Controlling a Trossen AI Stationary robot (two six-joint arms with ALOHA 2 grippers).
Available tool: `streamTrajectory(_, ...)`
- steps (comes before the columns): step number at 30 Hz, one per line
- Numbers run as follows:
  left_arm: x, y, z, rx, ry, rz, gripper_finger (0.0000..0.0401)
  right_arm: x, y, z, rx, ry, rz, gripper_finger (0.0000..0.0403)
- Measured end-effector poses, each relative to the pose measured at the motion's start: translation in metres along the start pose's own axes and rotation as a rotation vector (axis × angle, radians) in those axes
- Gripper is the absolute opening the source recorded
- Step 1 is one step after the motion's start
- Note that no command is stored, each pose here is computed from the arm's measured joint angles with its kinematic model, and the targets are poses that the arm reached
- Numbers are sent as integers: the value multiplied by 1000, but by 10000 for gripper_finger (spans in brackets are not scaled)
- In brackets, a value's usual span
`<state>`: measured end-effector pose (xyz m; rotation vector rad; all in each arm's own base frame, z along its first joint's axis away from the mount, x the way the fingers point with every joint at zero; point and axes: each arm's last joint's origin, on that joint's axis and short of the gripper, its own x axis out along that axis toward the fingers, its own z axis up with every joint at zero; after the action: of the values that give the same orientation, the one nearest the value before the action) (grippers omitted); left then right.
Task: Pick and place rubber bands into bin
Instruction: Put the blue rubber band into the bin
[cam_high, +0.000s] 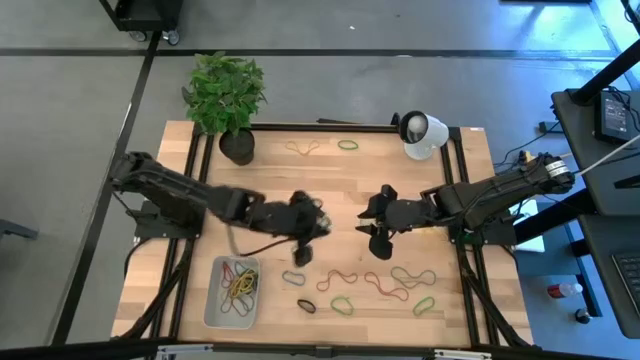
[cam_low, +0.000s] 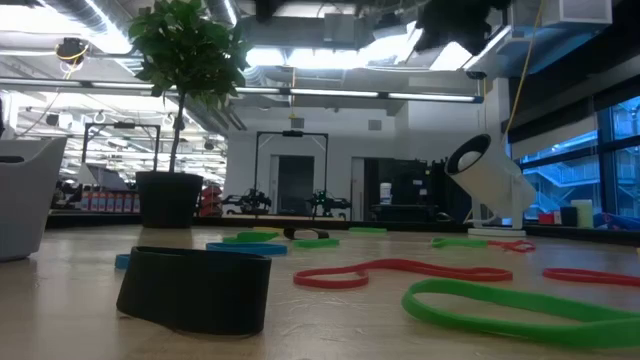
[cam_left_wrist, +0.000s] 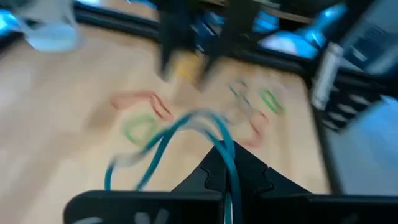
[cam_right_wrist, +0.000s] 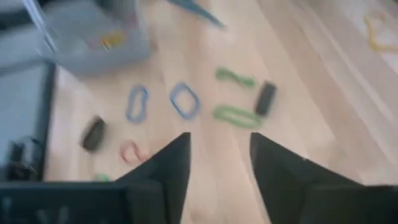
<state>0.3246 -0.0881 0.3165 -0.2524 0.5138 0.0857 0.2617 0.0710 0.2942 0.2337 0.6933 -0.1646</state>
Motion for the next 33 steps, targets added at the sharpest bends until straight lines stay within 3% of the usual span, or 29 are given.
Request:
streamTrajectory(4,-36,-22,-18,-60,125,-41,2,1,-5,-10,-28,84,-43,205)
streamTrajectory(8,-79,-42,-41,-224,280,-61,1,6,-8,-20,-40,116,-60,220)
streamTrajectory(14,-119,-66,-86,-448,572,25,2,18,-16,-35,-31,137,-80,220)
streamTrajectory(18,-119,-79,-115,-518,760,143,1,24,-20,-42,-6,127,-83,219)
streamTrajectory(27,-82,-98,-157,-538,849,359,6,27,-17,-37,17,54,-49,219)
streamTrajectory(33,-67,-102,-175,-537,969,418,51,27,-16,-35,23,35,-39,219)
